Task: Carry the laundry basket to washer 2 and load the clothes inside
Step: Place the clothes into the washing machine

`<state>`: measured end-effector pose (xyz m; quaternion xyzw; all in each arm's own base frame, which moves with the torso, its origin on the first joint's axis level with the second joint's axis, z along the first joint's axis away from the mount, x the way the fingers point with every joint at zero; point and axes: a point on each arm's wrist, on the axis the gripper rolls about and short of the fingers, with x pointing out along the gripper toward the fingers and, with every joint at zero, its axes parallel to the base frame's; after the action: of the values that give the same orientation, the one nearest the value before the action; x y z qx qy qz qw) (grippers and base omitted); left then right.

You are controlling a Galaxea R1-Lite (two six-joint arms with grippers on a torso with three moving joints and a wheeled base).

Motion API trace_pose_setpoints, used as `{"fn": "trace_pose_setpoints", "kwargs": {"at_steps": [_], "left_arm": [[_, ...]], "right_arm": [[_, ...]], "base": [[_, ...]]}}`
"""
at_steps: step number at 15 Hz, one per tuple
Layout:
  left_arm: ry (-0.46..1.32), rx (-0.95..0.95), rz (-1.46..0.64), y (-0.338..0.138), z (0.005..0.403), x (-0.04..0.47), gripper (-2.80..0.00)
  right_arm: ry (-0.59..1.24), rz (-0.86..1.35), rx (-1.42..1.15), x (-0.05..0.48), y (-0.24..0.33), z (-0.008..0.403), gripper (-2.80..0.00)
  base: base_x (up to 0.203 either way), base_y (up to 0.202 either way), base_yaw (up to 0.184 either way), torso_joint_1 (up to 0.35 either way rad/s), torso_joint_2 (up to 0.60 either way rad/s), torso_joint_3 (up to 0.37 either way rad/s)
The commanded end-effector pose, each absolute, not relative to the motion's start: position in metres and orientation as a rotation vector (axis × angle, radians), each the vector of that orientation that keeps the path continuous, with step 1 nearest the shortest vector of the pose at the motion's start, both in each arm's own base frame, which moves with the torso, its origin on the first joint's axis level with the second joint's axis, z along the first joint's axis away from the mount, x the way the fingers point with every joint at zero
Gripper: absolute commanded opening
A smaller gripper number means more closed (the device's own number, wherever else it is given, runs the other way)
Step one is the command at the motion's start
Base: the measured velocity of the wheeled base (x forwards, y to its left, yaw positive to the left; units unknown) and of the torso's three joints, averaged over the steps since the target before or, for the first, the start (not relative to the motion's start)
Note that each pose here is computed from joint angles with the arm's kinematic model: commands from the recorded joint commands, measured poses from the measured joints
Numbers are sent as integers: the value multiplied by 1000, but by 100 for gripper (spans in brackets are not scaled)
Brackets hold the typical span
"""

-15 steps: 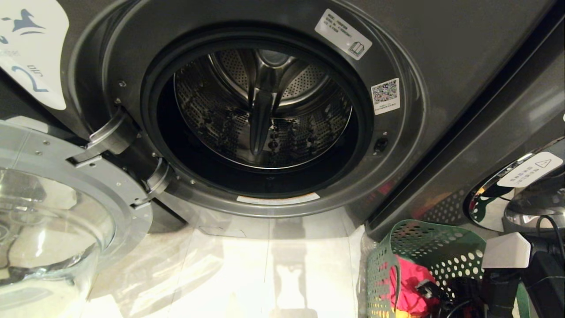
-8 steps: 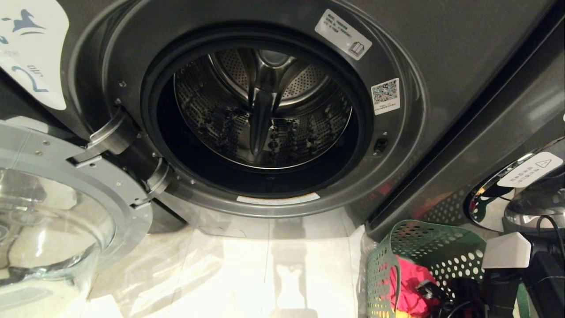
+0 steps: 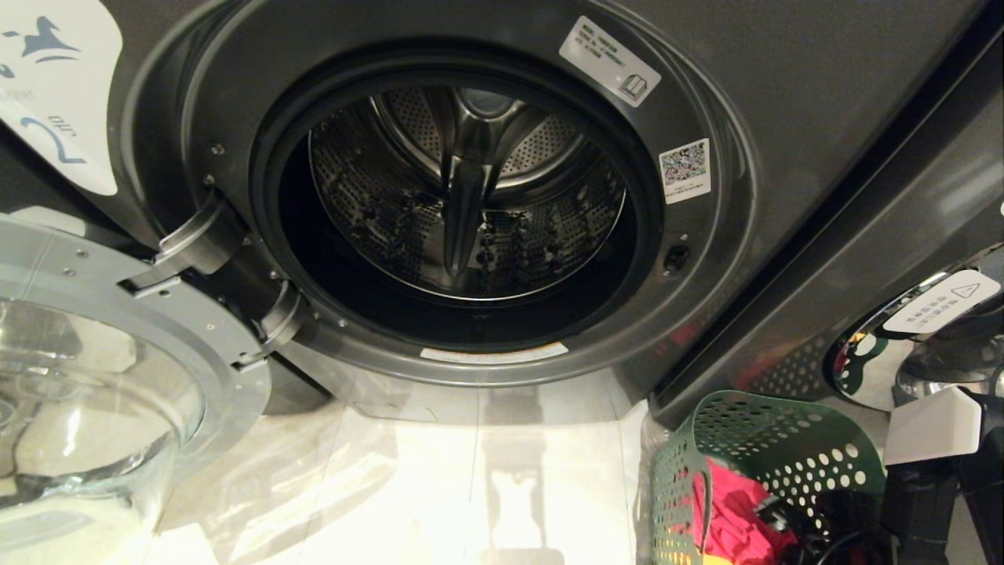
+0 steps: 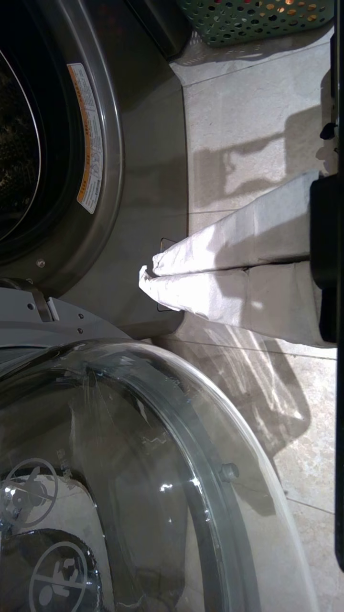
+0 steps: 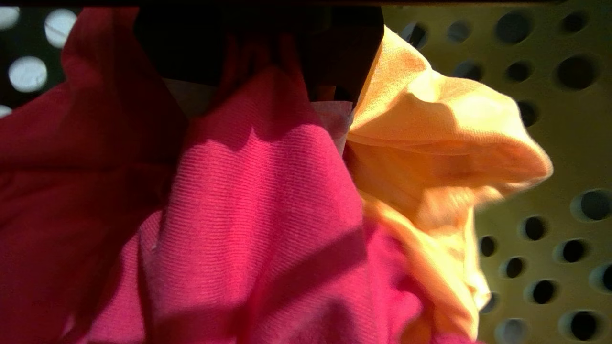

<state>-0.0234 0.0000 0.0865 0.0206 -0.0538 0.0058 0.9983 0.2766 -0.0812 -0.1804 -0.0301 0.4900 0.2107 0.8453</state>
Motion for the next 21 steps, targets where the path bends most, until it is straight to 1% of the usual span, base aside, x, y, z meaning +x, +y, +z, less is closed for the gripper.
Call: {"fn": "trace_pose_setpoints", "kwargs": {"at_steps": [1,8,12,15,18,21], "left_arm": [[-69,41,12,0,75,-20,-280],[-69,41,12,0,75,-20,-280],[-69,41,12,0,75,-20,-280],[-69,41,12,0,75,-20,-280],[-69,41,12,0,75,-20,-280],[-69,41,13,0,75,-20,-280]], "right_arm": [[1006,440,-75,275,-81,-158,-280],[1004,422,-54,238,-69,-92,-280],[954,360,-40,227,-68,-55,-280],[863,319,-75,215,-66,-18,-280],[733,276,-141,203,-64,22,-280],[682,238,-180,175,-54,46,-280]], "base": [[0,0,0,0,0,0],[0,0,0,0,0,0],[0,0,0,0,0,0],[0,0,0,0,0,0],[0,0,0,0,0,0],[0,0,0,0,0,0]]}}
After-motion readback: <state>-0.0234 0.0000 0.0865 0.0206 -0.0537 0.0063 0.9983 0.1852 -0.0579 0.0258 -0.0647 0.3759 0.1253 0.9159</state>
